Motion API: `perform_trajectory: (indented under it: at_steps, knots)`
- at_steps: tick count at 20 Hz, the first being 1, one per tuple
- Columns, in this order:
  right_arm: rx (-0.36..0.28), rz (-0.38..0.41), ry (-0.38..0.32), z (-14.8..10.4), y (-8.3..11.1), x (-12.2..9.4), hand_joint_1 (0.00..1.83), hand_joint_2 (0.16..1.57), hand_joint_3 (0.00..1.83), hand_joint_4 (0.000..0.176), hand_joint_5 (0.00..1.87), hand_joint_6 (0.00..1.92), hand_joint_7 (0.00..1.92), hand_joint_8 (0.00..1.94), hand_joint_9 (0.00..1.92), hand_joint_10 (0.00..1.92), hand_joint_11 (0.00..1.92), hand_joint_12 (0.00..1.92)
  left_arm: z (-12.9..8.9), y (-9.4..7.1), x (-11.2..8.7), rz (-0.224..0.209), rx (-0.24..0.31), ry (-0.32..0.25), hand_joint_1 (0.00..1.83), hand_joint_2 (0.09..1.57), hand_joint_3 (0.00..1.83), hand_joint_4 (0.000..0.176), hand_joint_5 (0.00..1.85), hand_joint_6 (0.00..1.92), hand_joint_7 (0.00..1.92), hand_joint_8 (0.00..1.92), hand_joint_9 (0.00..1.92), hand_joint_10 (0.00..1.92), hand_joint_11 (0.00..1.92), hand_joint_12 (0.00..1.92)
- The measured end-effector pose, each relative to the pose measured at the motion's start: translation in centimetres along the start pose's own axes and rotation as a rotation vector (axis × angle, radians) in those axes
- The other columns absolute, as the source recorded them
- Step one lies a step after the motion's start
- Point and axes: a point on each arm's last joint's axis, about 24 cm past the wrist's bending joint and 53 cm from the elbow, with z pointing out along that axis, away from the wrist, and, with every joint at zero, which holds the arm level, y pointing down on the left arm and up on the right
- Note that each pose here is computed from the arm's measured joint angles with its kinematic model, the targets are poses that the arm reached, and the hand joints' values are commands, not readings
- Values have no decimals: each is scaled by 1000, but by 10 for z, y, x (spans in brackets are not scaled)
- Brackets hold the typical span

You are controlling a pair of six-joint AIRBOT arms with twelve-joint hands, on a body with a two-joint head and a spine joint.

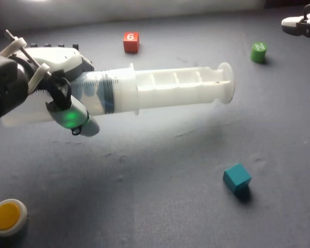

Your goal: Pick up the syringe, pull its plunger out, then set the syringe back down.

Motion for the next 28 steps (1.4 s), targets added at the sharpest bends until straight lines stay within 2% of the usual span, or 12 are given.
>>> perform_trajectory:
  at_steps: [5, 6, 8, 13, 16, 19, 21, 23, 25, 26, 27, 28]
  knots:
    - [-11, 18, -4, 1, 3, 2, 773, 1128, 0, 0, 202, 4, 260, 3, 273, 5, 0, 807, -3, 13, 21, 3, -10, 34, 1111, 1300, 0, 0, 593, 1546, 718, 1460, 615, 1387, 467, 1620]
    - [-12, 22, -7, 1, 3, 1, 783, 1120, 0, 0, 218, 9, 269, 6, 281, 8, 0, 810, -3, 14, 24, 18, -9, 37, 1111, 1299, 0, 0, 597, 1545, 719, 1457, 618, 1384, 471, 1616]
    - [-14, 26, -8, 2, 3, 2, 788, 1110, 0, 0, 224, 6, 286, 6, 290, 7, 0, 837, -4, 21, 29, -9, -7, 36, 1102, 1316, 1, 0, 566, 1559, 695, 1526, 593, 1438, 455, 1663]
    - [-19, 31, -3, 3, 5, 5, 790, 1123, 0, 0, 237, 7, 290, 5, 293, 5, 0, 818, -7, 36, 40, -7, -23, 35, 1088, 1328, 2, 2, 551, 1622, 668, 1517, 575, 1406, 433, 1645]
    - [-19, 32, -4, 3, 5, 5, 780, 1126, 0, 0, 231, 3, 284, 3, 292, 2, 0, 849, -11, 45, 46, -30, -41, 25, 1102, 1314, 0, 0, 577, 1551, 690, 1521, 595, 1429, 454, 1664]
    - [-19, 32, -4, 3, 5, 4, 762, 1130, 2, 0, 237, 2, 285, 1, 294, 1, 0, 844, -11, 51, 48, -22, -51, 19, 1094, 1323, 2, 0, 556, 1637, 679, 1485, 587, 1454, 457, 1671]
    - [-19, 32, -4, 3, 5, 5, 779, 1129, 1, 0, 247, 5, 284, 0, 292, 0, 0, 852, -11, 52, 49, -19, -52, 19, 1103, 1308, 0, 6, 590, 1561, 692, 1490, 600, 1447, 468, 1676]
    - [-19, 32, -4, 3, 5, 4, 793, 1129, 0, 0, 243, 3, 291, 2, 300, 3, 0, 847, -11, 52, 54, -27, -51, 22, 1089, 1329, 4, 0, 545, 1615, 670, 1537, 566, 1461, 435, 1685]
    - [-19, 32, -4, 3, 5, 4, 777, 1130, 1, 0, 241, 1, 285, 0, 292, 0, 0, 835, -11, 53, 58, -24, -52, 27, 1073, 1377, 2, 0, 421, 1649, 641, 1675, 396, 1541, 224, 1841]
    - [-19, 32, -4, 3, 5, 5, 772, 1133, 2, 0, 250, 5, 288, 1, 296, 2, 0, 835, -12, 53, 59, -18, -50, 27, 829, 1322, 0, 0, 209, 1187, 309, 1378, 215, 1476, 44, 1760]
    - [-19, 32, -4, 3, 5, 4, 765, 1134, 3, 0, 248, 3, 287, 1, 297, 2, 0, 840, -12, 52, 61, -15, -50, 31, 748, 1267, 0, 0, 171, 966, 212, 1233, 158, 1393, 8, 1656]
    - [-19, 32, -4, 3, 5, 4, 758, 1148, 7, 0, 243, 1, 281, 1, 288, 1, 0, 823, -11, 52, 61, -16, -49, 31, 718, 1214, 0, 0, 128, 871, 158, 1136, 126, 1320, 1, 1565]
